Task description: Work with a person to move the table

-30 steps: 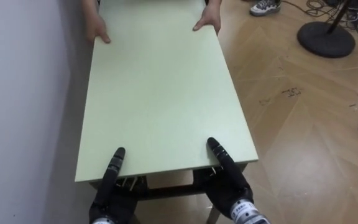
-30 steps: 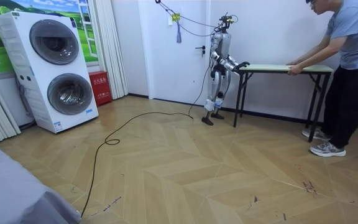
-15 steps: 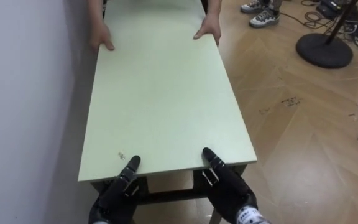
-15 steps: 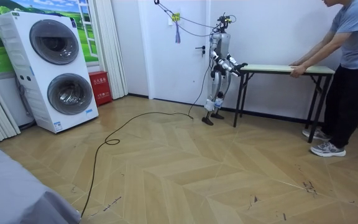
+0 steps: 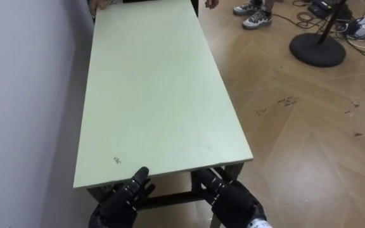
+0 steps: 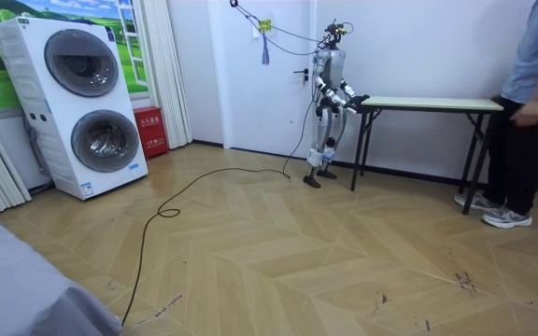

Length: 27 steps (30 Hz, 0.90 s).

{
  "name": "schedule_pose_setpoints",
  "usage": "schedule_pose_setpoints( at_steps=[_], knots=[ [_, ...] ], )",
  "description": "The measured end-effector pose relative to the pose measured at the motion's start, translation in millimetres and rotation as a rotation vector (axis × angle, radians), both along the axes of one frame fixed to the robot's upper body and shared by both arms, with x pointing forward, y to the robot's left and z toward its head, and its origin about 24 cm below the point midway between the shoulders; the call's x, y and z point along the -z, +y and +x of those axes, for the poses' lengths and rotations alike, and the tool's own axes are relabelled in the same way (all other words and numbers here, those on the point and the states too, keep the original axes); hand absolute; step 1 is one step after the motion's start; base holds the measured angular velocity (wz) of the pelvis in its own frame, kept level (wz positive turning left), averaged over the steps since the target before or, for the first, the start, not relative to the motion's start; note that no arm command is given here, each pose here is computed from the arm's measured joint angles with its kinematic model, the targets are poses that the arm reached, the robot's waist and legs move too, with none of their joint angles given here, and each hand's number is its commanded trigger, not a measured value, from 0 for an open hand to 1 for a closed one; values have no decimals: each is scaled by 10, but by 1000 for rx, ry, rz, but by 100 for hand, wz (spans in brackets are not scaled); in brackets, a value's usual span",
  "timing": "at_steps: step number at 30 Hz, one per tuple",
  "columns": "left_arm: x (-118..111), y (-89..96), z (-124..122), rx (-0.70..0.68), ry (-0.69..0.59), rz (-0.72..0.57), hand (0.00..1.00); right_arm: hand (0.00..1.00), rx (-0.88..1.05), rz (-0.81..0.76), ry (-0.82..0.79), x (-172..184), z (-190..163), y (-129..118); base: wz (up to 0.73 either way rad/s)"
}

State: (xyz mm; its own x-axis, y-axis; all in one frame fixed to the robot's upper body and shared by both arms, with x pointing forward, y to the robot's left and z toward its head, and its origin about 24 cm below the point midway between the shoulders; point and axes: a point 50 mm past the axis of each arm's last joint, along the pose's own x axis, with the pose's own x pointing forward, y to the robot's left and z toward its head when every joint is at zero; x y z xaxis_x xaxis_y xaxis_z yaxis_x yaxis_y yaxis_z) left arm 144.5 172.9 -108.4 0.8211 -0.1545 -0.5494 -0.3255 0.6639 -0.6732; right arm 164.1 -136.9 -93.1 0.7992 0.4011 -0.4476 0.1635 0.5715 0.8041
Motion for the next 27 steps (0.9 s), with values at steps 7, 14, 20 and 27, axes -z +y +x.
schedule_pose_setpoints(
  at_steps=[7, 14, 20, 27],
  knots=[
    [92, -285, -150, 315, 81, 68, 0, 0, -99, -7, -93, -49, 18, 32, -3],
    [32, -368, -115, 539, 8, 154, 0, 0, -341, -154, -158, -25, -53, 44, -7],
    [21, -319, -87, 574, -3, 184, 0, 0, -434, -255, -164, 4, -64, 10, 0],
    [72, -215, -141, 646, 43, 313, 0, 0, -539, -410, -67, 179, -210, -120, 0]
  ],
)
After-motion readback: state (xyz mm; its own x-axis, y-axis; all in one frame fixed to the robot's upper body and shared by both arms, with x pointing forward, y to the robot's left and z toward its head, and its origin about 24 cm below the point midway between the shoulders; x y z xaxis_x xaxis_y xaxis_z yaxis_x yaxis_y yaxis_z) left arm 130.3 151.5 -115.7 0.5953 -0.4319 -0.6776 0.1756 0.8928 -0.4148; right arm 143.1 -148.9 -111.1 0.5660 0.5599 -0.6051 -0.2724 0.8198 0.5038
